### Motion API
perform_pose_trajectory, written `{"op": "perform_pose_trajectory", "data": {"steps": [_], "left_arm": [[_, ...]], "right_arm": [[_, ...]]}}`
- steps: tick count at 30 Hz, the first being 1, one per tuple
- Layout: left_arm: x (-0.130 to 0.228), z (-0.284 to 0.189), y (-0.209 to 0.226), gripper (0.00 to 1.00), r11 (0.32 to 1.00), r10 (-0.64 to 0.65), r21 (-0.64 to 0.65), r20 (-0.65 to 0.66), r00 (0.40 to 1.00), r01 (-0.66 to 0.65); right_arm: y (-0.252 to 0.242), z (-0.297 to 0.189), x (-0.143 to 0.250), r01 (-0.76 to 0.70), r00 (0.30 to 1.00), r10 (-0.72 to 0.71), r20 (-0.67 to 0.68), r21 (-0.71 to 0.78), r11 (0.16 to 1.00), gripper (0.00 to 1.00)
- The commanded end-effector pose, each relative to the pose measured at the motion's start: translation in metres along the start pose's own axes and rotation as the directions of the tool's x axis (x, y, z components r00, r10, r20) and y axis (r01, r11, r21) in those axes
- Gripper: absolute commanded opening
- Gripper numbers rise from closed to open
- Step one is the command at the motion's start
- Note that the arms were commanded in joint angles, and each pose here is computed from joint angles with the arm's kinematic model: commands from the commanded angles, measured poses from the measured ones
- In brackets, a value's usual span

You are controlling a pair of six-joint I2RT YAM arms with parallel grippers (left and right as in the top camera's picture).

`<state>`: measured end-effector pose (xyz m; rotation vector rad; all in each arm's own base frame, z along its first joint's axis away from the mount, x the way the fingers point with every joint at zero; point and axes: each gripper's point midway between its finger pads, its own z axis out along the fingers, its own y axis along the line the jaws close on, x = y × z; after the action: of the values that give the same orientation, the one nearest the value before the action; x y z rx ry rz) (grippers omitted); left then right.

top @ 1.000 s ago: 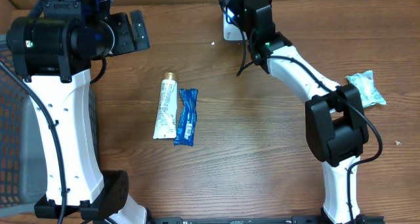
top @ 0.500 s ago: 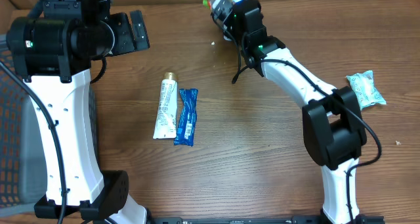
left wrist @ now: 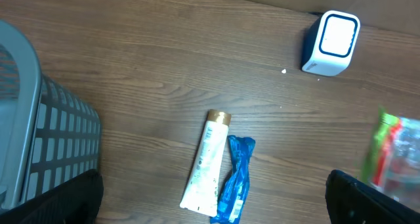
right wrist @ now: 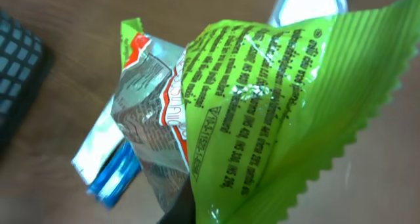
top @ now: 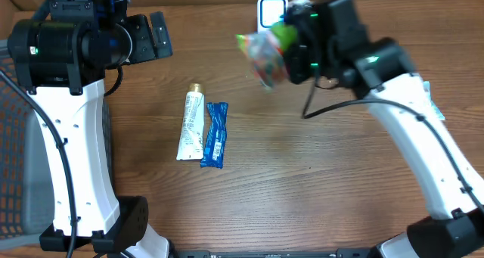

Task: Scan the item barcode
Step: 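Carry the green bag to the right side and release it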

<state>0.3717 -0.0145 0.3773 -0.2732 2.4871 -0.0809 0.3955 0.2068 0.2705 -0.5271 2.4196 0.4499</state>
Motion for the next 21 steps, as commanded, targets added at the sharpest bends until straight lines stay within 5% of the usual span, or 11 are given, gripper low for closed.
{"op": "perform_pose_trajectory", "data": {"steps": [1, 5, 12, 21], "left_arm": [[-0.001, 0.0, 0.001, 1.0, 1.0, -0.013, -0.008, 0.005, 1.0, 0.013], [-0.001, 0.0, 0.001, 0.99, 1.0, -0.013, -0.008, 0.005, 1.0, 0.013], [-0.001, 0.0, 0.001, 1.0, 1.0, -0.013, -0.008, 0.005, 1.0, 0.013], [-0.001, 0.0, 0.001, 1.0, 1.0, -0.013, -0.008, 0.005, 1.0, 0.013]], "right_arm": [[-0.052, -0.005, 0.019, -0.354, 0.933, 0.351, -0.081, -0.027, 0.935, 0.04], [-0.126, -0.029, 0.03, -0.56, 0.828, 0.559, -0.04, -0.005, 0.828, 0.04], [-0.265, -0.058, 0.095, -0.846, 0.532, 0.841, 0.096, 0.102, 0.523, 0.04], [-0.34, -0.02, 0.155, -0.964, 0.265, 0.957, 0.118, 0.037, 0.262, 0.04]]}}
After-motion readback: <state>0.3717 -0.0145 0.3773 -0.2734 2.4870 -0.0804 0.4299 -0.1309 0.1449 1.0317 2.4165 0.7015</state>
